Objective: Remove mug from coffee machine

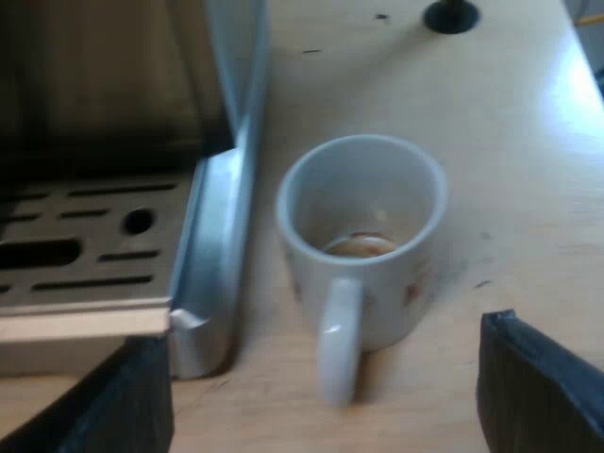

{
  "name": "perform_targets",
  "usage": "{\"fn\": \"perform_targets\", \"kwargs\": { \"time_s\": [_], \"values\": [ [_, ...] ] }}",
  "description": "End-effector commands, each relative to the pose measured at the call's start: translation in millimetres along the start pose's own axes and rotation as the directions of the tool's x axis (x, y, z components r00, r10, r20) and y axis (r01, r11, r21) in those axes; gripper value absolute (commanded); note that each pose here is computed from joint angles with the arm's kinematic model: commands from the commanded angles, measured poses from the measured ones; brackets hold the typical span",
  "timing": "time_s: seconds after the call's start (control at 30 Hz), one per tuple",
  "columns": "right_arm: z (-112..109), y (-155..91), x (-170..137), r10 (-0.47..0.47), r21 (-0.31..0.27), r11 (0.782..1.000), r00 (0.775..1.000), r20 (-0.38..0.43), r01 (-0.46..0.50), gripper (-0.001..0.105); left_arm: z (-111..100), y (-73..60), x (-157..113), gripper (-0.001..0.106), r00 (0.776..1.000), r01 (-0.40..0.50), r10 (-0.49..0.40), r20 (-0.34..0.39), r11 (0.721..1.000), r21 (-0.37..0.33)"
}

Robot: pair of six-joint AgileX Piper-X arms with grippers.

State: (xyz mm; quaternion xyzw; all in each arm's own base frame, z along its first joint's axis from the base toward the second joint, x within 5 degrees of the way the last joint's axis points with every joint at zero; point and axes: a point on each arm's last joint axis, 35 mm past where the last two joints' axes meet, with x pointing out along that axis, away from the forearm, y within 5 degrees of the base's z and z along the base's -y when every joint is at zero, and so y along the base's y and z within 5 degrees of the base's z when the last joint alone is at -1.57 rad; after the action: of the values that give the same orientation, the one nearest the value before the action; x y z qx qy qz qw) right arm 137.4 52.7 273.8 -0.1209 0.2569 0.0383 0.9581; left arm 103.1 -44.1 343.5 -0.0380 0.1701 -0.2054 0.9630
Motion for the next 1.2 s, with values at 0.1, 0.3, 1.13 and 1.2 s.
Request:
{"fn": "perform_targets", "kwargs": {
  "time_s": [0.1,0.3,1.13,1.2],
  "values": [
    [5.5,-30.4,2.0,-0.165,0.071,0.984,0.986,-0.024,0.166,0.069,5.9,9.6,-2.2,0.087,0.995,-0.092,0.093,0.039,0.995,-0.024],
    [6.9,-52.7,-4.3,-0.282,0.081,0.955,0.958,-0.042,0.285,0.069,11.8,20.1,-9.0,0.087,0.99,-0.126,0.13,0.053,0.99,-0.064],
    [-23.9,-48.4,-93.1,-0.149,0.035,0.989,0.973,0.178,0.145,0.069,-11.8,-8.8,-101.8,0.087,0.986,-0.01,0.015,0.167,0.999,-0.032],
    [-28.3,-47.1,-97.0,-0.129,0.031,0.992,0.976,0.177,0.126,0.069,-14.4,-10.9,-109.2,0.087,0.98,-0.01,0.014,0.199,1.0,-0.023]
  ]
}}
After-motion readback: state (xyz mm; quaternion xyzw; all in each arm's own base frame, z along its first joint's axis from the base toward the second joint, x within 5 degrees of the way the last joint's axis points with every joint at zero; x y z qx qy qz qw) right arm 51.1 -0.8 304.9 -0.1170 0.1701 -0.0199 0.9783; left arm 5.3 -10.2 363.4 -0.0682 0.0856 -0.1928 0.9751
